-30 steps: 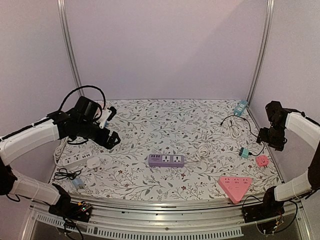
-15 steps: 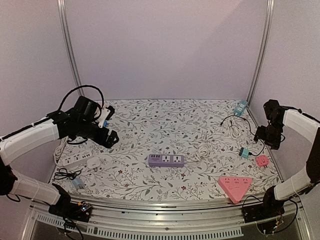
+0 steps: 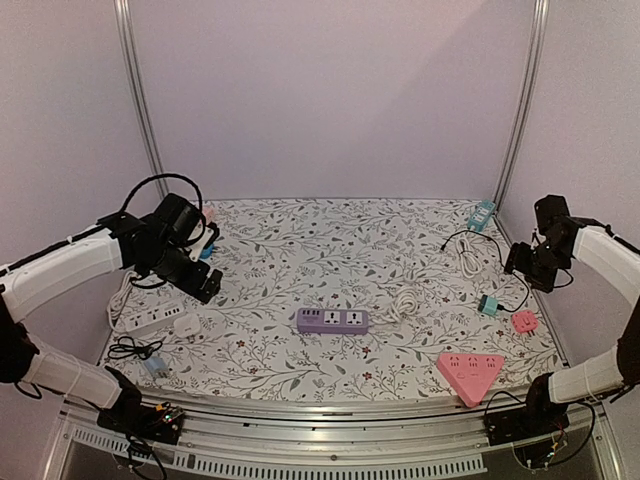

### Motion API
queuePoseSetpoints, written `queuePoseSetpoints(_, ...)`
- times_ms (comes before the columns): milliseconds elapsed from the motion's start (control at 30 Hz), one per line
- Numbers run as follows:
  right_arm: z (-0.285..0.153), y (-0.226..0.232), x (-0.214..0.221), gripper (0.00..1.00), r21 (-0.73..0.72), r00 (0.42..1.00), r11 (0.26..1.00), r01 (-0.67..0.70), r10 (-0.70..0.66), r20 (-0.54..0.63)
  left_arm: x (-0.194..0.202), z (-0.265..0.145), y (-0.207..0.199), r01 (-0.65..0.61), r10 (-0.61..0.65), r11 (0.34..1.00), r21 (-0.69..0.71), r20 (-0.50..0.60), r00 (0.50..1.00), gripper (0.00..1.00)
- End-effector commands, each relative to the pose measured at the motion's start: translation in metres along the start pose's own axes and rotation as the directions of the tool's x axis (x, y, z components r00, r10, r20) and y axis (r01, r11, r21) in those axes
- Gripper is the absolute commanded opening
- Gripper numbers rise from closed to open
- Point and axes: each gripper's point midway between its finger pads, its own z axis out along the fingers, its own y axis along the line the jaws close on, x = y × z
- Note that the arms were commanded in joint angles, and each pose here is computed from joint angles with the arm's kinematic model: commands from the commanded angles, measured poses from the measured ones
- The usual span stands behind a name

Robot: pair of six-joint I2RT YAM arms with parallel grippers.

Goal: Insert the plug
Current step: Pick up the plug from the center of the board.

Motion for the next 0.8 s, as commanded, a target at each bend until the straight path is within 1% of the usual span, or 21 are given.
queuePoseSetpoints(0, 0.005, 0.010, 0.005, 0.78, -0.059, 0.997, 0.996, 0.069, -0.070, -0.014, 0.028, -0.006, 0.015, 0.057, -0.067, 0.996, -0.074, -0.142, 0.988, 0.99)
queuePoseSetpoints(33, 0.007, 0.009, 0.006, 0.78, -0.058, 0.997, 0.996, 0.071, -0.072, -0.017, 0.027, -0.007, 0.015, 0.059, -0.069, 0.995, -0.074, -0.140, 0.988, 1.00)
queuePoseSetpoints(133, 0.011, 0.022, 0.017, 0.78, -0.140, 0.996, 0.989, 0.054, -0.063, -0.059, 0.023, -0.009, 0.021, 0.067, -0.080, 0.992, -0.105, -0.131, 0.988, 1.00)
queuePoseSetpoints(267, 0.015, 0.022, 0.034, 0.76, -0.163, 0.992, 0.986, 0.038, -0.056, -0.109, 0.018, -0.008, 0.019, 0.090, -0.102, 0.991, -0.102, -0.122, 0.987, 0.99)
queuePoseSetpoints(467, 0.019, 0.012, 0.057, 0.75, -0.114, 0.991, 0.993, 0.039, -0.053, -0.123, 0.015, -0.002, 0.014, 0.089, -0.098, 0.993, -0.080, -0.122, 0.988, 1.00)
queuePoseSetpoints(567, 0.020, 0.021, 0.078, 0.75, -0.107, 0.983, 0.991, 0.087, -0.102, -0.154, 0.015, -0.001, 0.011, 0.088, -0.095, 0.994, -0.063, -0.116, 0.989, 1.00)
queuePoseSetpoints(667, 0.025, 0.017, 0.096, 0.76, -0.032, 0.969, 0.987, 0.158, -0.161, -0.190, 0.014, 0.000, 0.008, 0.089, -0.094, 0.995, -0.047, -0.114, 0.989, 1.00)
queuePoseSetpoints(767, 0.032, 0.013, 0.103, 0.77, 0.012, 0.960, 0.981, 0.195, -0.188, -0.206, 0.013, 0.002, 0.005, 0.093, -0.096, 0.995, -0.031, -0.103, 0.990, 1.00)
